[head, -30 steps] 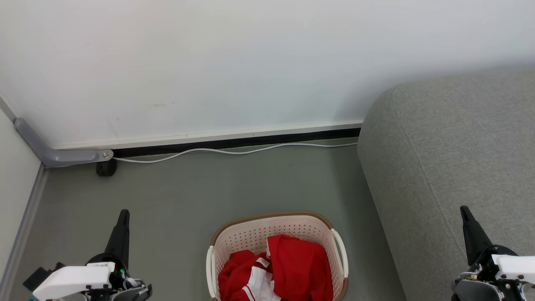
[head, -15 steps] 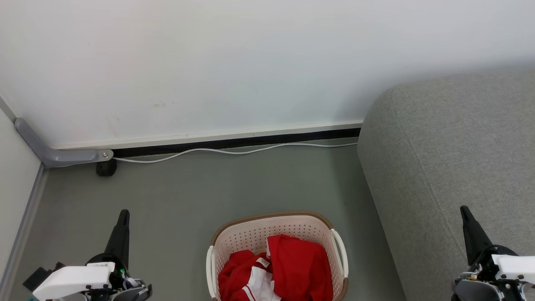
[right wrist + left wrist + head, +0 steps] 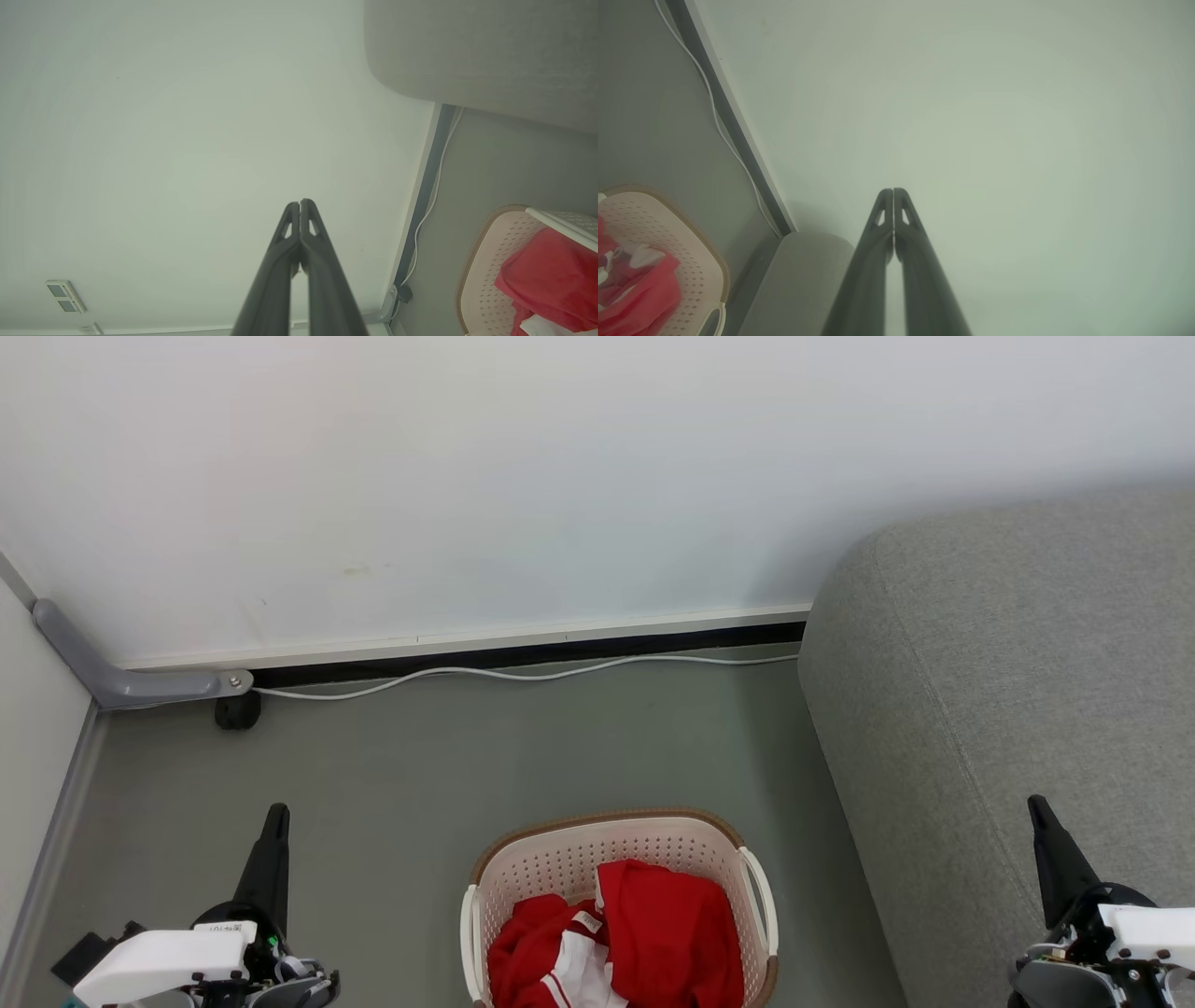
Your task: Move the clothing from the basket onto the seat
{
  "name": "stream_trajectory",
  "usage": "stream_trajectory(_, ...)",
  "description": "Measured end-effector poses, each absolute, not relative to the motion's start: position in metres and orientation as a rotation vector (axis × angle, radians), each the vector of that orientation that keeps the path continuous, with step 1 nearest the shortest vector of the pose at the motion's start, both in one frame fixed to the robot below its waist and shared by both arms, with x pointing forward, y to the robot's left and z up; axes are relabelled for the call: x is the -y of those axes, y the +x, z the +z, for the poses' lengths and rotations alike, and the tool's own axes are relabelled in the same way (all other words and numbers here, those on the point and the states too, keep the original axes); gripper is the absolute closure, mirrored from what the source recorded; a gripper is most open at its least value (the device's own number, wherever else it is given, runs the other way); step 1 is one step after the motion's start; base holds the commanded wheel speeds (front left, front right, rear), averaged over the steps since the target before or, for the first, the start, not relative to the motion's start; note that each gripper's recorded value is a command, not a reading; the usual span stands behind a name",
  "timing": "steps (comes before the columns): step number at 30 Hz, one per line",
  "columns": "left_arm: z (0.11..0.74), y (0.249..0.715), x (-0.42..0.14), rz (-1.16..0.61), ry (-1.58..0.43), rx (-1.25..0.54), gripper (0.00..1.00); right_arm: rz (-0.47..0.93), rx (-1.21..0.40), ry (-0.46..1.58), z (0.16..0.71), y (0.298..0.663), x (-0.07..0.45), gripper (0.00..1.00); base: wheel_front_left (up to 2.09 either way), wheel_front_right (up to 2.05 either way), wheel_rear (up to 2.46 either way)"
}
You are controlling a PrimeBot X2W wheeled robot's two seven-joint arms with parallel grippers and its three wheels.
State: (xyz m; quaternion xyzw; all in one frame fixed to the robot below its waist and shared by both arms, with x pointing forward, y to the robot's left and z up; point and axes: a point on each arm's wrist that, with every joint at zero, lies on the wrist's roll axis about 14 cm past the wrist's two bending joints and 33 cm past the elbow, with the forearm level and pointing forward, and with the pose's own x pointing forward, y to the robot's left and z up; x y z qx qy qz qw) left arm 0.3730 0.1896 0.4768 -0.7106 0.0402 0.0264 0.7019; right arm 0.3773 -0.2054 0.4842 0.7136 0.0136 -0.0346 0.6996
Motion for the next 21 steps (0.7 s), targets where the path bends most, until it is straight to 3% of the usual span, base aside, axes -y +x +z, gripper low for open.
stream_trajectory(21,0.4768,0.3730,-0.1896,0.059,-1.582,-0.090,1.00,-0.077,-0.030,1.590,0.4842,0.3773,0.2054,1.00,0.00,0.00,0.00)
